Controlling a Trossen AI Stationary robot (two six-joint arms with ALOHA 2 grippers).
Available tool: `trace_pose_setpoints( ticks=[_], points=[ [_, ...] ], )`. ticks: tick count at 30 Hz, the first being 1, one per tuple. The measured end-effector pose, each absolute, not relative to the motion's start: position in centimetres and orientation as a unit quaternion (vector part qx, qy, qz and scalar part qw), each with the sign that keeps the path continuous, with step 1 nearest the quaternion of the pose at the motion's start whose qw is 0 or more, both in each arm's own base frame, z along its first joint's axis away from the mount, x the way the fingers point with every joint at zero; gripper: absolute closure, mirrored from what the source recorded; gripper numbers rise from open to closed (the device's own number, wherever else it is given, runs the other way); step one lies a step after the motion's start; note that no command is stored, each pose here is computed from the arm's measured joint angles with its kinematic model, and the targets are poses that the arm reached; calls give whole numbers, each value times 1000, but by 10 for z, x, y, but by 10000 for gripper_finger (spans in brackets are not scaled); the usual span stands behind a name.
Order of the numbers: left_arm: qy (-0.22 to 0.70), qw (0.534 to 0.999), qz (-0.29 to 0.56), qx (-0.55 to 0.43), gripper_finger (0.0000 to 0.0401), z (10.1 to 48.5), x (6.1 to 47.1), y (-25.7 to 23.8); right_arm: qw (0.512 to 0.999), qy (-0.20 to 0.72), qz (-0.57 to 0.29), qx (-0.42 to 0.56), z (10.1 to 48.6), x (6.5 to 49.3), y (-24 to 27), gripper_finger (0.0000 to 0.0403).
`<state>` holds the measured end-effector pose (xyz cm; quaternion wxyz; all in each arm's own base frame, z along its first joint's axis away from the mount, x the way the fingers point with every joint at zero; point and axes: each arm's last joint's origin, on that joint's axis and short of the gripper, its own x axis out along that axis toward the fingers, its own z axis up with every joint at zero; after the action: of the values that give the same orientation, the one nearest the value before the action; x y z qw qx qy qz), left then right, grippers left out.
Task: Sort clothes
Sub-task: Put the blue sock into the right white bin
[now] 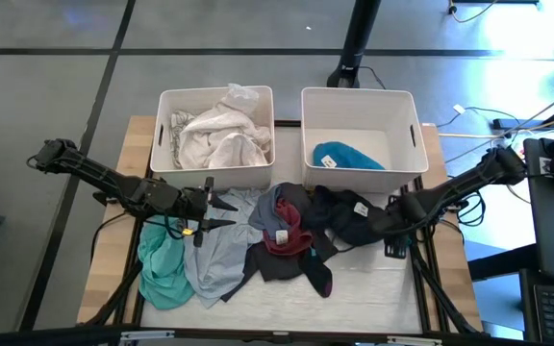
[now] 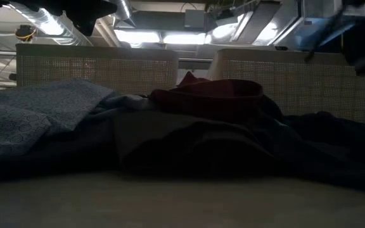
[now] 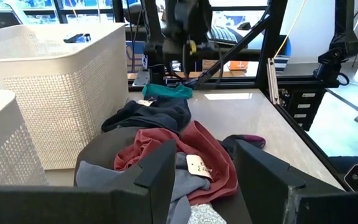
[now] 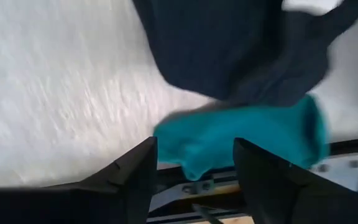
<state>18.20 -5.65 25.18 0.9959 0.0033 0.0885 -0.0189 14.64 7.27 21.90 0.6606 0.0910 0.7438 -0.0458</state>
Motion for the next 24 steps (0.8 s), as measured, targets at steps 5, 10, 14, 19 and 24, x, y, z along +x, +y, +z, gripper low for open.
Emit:
trace_pose_setpoints(
  ticks=[5, 10, 14, 19, 24],
  points=[
    [86, 996, -19, 3, 248, 252, 182, -57, 632, 766, -53, 109, 193, 141, 72, 194],
    [86, 996, -19, 3, 248, 252, 182, -57, 622, 774, -51, 109, 183, 145, 74, 194],
    [86, 996, -19, 3, 248, 252, 182, -57, 613, 781, -57, 106, 177, 149, 76, 194],
    [86, 996, -19, 3, 248, 252, 182, -57, 594, 792, -63, 128, 169, 155, 80, 194],
    [86, 996, -19, 3, 248, 252, 182, -57, 554, 819, -93, 117, 157, 156, 81, 194]
  ],
)
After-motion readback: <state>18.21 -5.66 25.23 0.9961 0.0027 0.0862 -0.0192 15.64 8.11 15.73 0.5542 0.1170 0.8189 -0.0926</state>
